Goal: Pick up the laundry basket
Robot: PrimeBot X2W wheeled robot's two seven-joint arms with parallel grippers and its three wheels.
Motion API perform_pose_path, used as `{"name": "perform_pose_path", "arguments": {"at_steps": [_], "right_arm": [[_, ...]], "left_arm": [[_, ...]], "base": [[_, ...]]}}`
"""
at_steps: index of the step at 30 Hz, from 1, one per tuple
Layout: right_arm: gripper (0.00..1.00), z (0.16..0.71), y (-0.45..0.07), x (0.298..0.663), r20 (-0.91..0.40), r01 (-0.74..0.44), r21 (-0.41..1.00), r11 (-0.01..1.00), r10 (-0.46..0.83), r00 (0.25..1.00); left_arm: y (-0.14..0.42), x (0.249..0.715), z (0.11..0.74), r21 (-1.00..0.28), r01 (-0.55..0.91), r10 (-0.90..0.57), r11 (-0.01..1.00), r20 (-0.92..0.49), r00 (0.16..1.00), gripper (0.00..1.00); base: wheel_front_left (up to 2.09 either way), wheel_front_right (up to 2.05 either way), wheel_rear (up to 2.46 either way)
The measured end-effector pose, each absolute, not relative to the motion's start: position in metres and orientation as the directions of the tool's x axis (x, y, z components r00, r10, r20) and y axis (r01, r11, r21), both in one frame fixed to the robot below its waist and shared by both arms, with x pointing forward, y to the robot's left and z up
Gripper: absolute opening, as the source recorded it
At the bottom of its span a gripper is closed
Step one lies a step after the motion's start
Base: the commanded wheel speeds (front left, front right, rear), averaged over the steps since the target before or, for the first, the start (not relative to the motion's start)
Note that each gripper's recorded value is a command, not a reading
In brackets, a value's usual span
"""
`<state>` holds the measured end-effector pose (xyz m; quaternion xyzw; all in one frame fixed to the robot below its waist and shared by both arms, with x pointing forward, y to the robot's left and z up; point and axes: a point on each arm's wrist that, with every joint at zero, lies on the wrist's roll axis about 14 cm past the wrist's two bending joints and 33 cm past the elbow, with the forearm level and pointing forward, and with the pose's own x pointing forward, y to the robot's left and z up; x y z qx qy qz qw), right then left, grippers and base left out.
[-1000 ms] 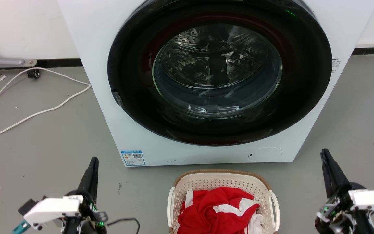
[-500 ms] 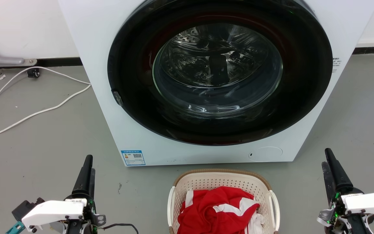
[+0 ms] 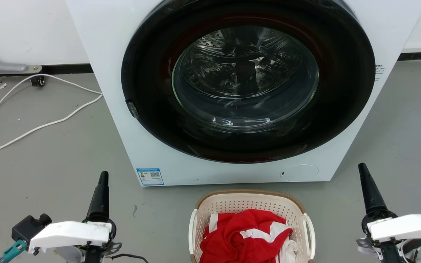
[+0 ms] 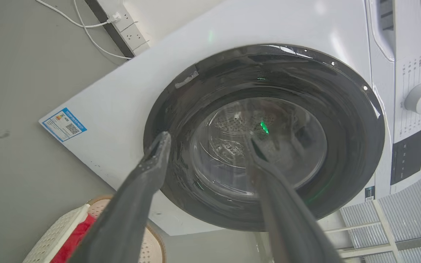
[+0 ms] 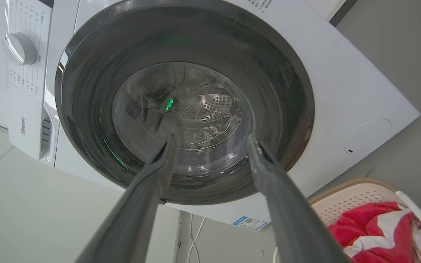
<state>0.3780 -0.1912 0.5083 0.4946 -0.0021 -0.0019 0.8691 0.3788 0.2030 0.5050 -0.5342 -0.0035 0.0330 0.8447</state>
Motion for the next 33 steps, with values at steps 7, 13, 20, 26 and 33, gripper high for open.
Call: {"name": "perform_pose_path", "arguments": {"at_steps": [7, 13, 20, 26, 33], "right_arm": [[1.0, 0.513, -0.189, 0.376, 0.022, -0.015, 0.779, 0.627, -0.003, 1.0], [1.0, 0.518, -0.187, 0.374, 0.043, -0.032, 0.711, 0.703, 0.002, 0.999], [1.0, 0.52, -0.184, 0.37, 0.055, -0.044, 0.619, 0.784, 0.013, 0.998], [1.0, 0.519, -0.184, 0.368, 0.06, -0.045, 0.544, 0.838, 0.015, 0.998], [1.0, 0.519, -0.184, 0.365, 0.067, -0.047, 0.456, 0.889, 0.018, 0.998]], "left_arm": [[0.199, 0.377, 0.508, -0.838, -0.053, 0.062, 0.544, -0.023, 0.998, 1.0], [0.2, 0.374, 0.51, -0.776, -0.057, 0.072, 0.628, -0.014, 0.997, 1.0], [0.198, 0.373, 0.515, -0.698, -0.043, 0.071, 0.715, 0.011, 0.997, 1.0], [0.197, 0.37, 0.514, -0.627, -0.045, 0.071, 0.778, 0.018, 0.997, 1.0], [0.193, 0.368, 0.515, -0.547, -0.036, 0.062, 0.836, 0.03, 0.998, 1.0]], "base": [[0.0, 0.0, 0.0], [0.0, 0.0, 0.0], [0.0, 0.0, 0.0], [0.0, 0.0, 0.0], [0.0, 0.0, 0.0]]}}
